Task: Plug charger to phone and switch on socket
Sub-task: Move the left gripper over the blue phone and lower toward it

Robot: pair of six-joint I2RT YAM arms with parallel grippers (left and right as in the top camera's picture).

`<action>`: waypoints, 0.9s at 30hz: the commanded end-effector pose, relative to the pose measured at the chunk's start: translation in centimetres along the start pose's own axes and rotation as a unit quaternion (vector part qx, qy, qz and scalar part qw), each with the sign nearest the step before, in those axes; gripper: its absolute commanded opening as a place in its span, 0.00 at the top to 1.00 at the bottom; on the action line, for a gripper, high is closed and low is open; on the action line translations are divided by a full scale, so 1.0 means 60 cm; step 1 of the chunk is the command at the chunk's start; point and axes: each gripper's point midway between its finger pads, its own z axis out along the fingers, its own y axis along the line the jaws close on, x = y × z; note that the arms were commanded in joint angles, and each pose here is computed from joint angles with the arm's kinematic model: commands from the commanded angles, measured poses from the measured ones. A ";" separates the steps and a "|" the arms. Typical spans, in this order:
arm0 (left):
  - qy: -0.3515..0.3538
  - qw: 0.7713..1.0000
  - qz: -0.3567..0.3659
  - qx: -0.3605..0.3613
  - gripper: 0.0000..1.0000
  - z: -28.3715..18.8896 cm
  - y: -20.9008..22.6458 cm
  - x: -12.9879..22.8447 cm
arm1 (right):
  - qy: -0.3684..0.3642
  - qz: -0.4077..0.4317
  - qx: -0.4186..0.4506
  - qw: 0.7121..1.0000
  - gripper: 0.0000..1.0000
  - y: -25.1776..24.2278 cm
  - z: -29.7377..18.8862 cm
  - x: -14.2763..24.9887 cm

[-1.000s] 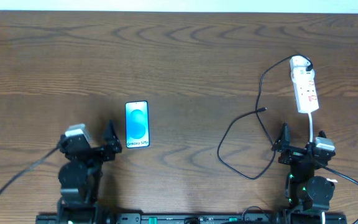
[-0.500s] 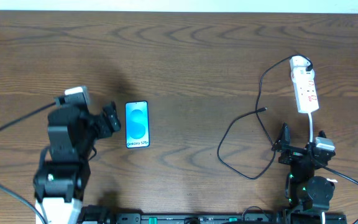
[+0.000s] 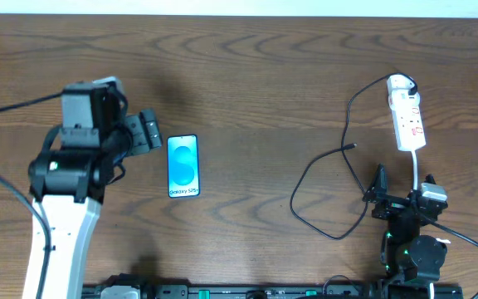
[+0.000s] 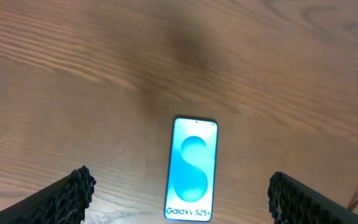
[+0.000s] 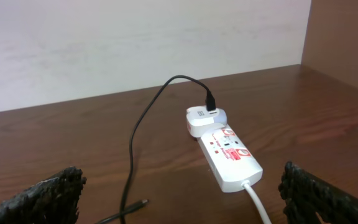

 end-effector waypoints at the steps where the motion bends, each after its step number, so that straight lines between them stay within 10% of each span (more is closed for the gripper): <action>1: 0.020 0.999 0.021 0.013 0.08 0.015 -0.025 0.004 | -0.002 -0.003 0.003 1.000 0.01 -0.001 -0.001 -0.001; 27: 0.056 0.998 0.029 0.016 0.02 0.053 -0.038 0.019 | -0.002 -0.003 0.003 1.000 0.01 -0.001 -0.001 -0.001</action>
